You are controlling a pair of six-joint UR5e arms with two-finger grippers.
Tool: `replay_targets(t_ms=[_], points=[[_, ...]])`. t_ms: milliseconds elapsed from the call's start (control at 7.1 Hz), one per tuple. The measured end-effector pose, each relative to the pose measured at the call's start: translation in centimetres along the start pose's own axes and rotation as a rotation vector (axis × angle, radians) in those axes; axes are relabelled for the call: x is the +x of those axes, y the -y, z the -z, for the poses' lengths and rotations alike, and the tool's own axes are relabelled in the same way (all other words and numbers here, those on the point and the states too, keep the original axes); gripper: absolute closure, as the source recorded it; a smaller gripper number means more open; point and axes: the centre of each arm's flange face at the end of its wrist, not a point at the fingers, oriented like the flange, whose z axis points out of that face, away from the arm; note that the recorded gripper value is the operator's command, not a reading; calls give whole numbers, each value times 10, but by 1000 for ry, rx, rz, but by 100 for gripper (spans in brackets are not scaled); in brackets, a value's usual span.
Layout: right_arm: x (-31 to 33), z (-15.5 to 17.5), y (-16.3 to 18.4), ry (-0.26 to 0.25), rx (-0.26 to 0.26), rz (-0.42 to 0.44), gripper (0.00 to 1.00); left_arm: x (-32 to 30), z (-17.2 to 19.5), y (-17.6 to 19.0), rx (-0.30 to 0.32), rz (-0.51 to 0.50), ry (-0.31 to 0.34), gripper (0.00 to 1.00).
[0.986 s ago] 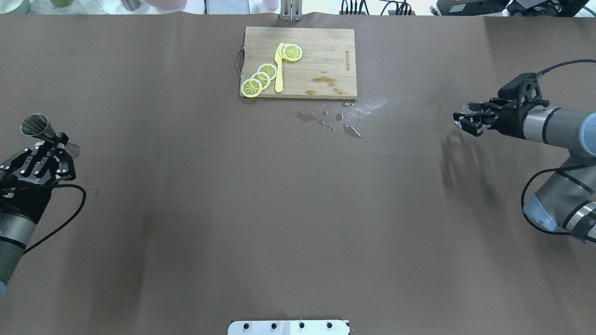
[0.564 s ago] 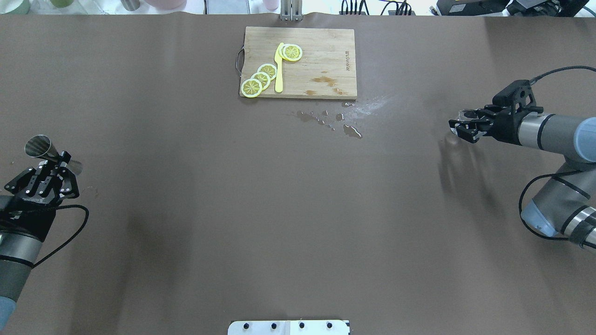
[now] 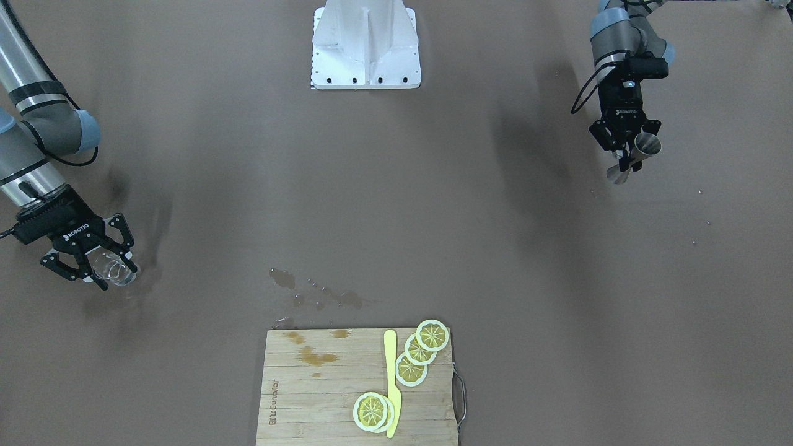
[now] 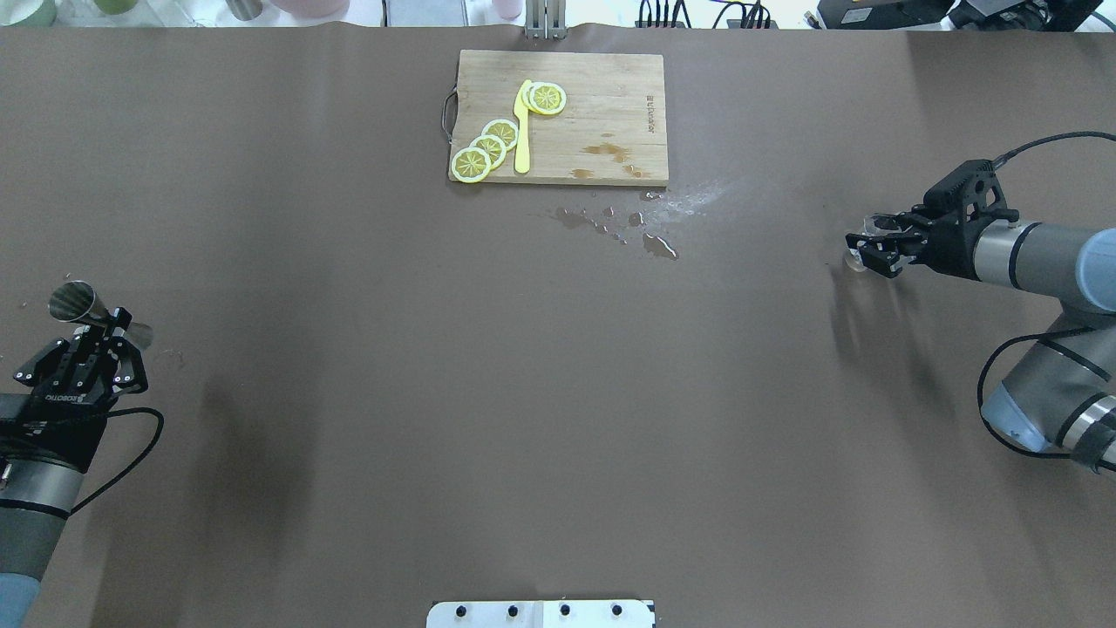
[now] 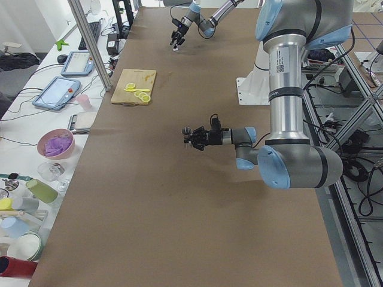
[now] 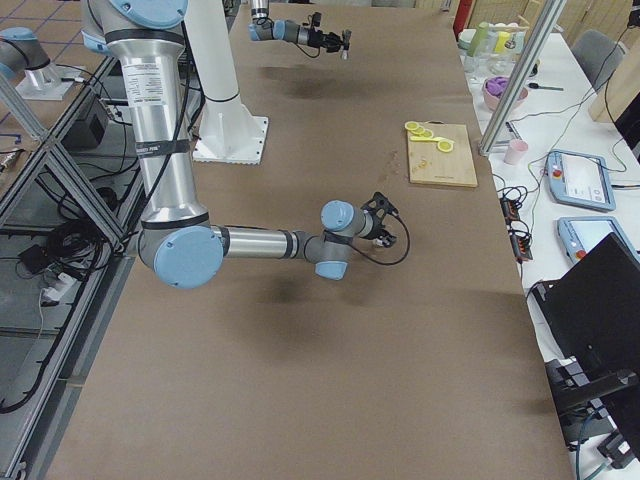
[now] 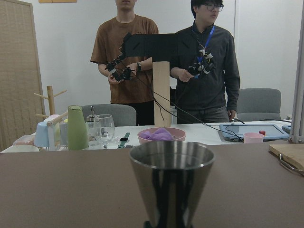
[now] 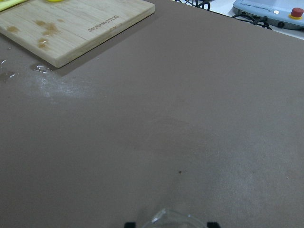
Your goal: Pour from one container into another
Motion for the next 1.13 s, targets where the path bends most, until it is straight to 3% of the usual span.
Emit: replay_targets(t_ms=[141, 282, 564, 1127], points=[[1, 0, -3, -1, -5, 7, 100, -5, 0, -8, -3, 1, 4, 100], [1, 1, -5, -1, -7, 11, 92, -9, 0, -15, -7, 1, 6, 100], [0, 0, -7, 0, -10, 13, 0, -14, 0, -27, -15, 9, 6, 100], [-3, 4, -4, 18, 14, 20, 0, -17, 3, -44, -28, 25, 4, 100]])
